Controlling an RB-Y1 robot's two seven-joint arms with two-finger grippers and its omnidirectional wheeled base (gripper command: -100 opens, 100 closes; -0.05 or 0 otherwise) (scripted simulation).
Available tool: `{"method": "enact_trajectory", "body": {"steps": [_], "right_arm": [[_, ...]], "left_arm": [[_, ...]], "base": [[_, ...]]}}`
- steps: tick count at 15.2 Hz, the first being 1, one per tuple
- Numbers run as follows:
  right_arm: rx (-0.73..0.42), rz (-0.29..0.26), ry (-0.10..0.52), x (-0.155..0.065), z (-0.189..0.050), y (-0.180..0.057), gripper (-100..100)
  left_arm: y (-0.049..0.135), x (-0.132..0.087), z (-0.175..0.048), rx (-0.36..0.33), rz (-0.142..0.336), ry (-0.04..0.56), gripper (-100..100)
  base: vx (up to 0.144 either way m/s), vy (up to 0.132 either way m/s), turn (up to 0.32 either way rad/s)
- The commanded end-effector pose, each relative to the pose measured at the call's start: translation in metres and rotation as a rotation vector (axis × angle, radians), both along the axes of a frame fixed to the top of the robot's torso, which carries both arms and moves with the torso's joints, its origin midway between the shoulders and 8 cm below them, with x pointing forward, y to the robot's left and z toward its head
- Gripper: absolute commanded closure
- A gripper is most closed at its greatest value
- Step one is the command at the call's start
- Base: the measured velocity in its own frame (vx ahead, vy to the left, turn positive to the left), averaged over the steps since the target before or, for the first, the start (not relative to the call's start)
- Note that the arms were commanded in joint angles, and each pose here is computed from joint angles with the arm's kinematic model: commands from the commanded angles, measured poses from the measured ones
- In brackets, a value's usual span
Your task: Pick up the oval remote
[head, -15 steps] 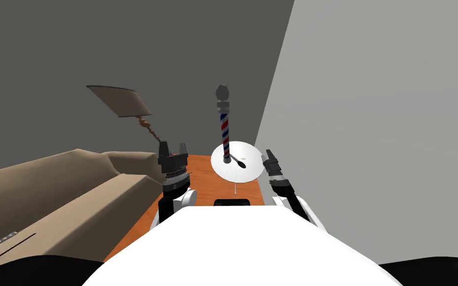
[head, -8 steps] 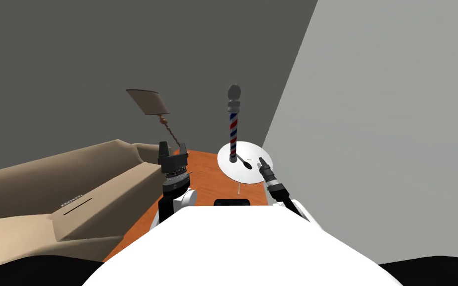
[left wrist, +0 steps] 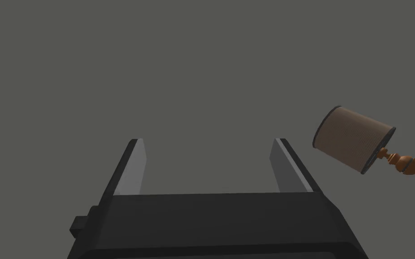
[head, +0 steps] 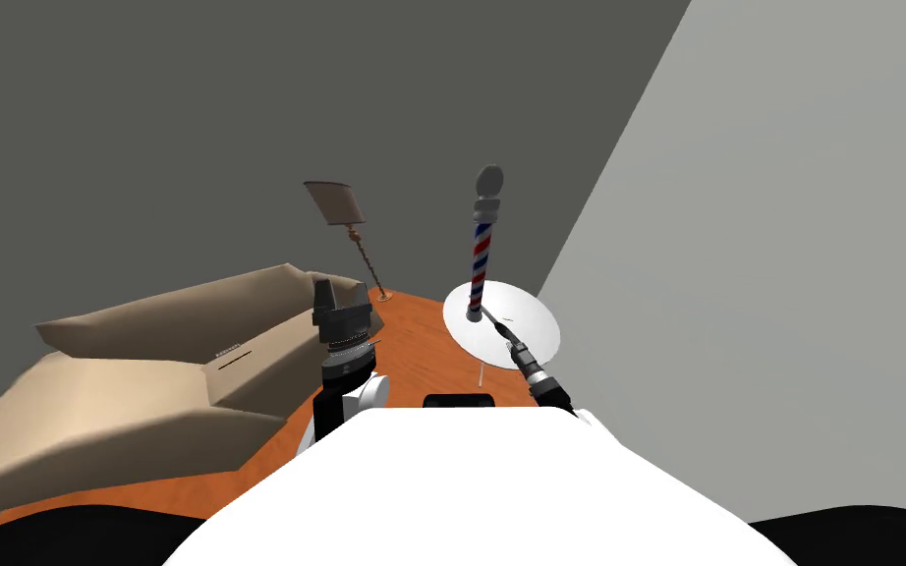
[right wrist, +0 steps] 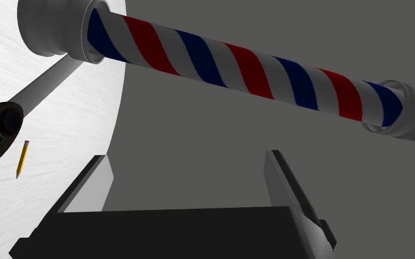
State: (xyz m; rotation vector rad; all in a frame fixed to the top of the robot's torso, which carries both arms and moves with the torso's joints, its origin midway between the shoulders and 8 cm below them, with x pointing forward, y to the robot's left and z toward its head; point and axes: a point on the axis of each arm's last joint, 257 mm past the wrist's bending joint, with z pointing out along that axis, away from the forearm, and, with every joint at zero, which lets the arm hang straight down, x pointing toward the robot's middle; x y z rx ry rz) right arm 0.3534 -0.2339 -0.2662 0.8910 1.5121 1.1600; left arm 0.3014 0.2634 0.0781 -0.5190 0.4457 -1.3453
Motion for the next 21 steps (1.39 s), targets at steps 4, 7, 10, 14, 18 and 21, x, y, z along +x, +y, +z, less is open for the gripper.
{"method": "enact_trajectory", "body": {"steps": [4, 7, 10, 14, 18, 21], "right_arm": [[-0.061, 0.037, 0.179, -0.036, -0.077, -0.005, -100], [-0.116, 0.076, 0.326, -0.076, -0.134, -0.012, -100], [-0.146, 0.093, 0.404, -0.1, -0.163, -0.018, -100], [-0.186, 0.103, 0.506, -0.134, -0.199, -0.033, -100], [-0.254, 0.134, 0.659, -0.193, -0.244, -0.055, -100], [-0.294, 0.144, 0.747, -0.229, -0.267, -0.073, -100]], "left_arm": [[0.0, 0.0, 0.0, 0.0, 0.0, 0.0, 0], [0.0, 0.0, 0.0, 0.0, 0.0, 0.0, 0], [0.0, 0.0, 0.0, 0.0, 0.0, 0.0, 0], [0.0, 0.0, 0.0, 0.0, 0.0, 0.0, 0], [0.0, 0.0, 0.0, 0.0, 0.0, 0.0, 0], [0.0, 0.0, 0.0, 0.0, 0.0, 0.0, 0]], "base": [[-0.013, 0.041, 0.314], [-0.01, 0.047, 0.355], [-0.001, 0.035, 0.255], [-0.002, 0.036, 0.296], [0.01, 0.035, 0.338], [0.011, 0.027, 0.245]]}}
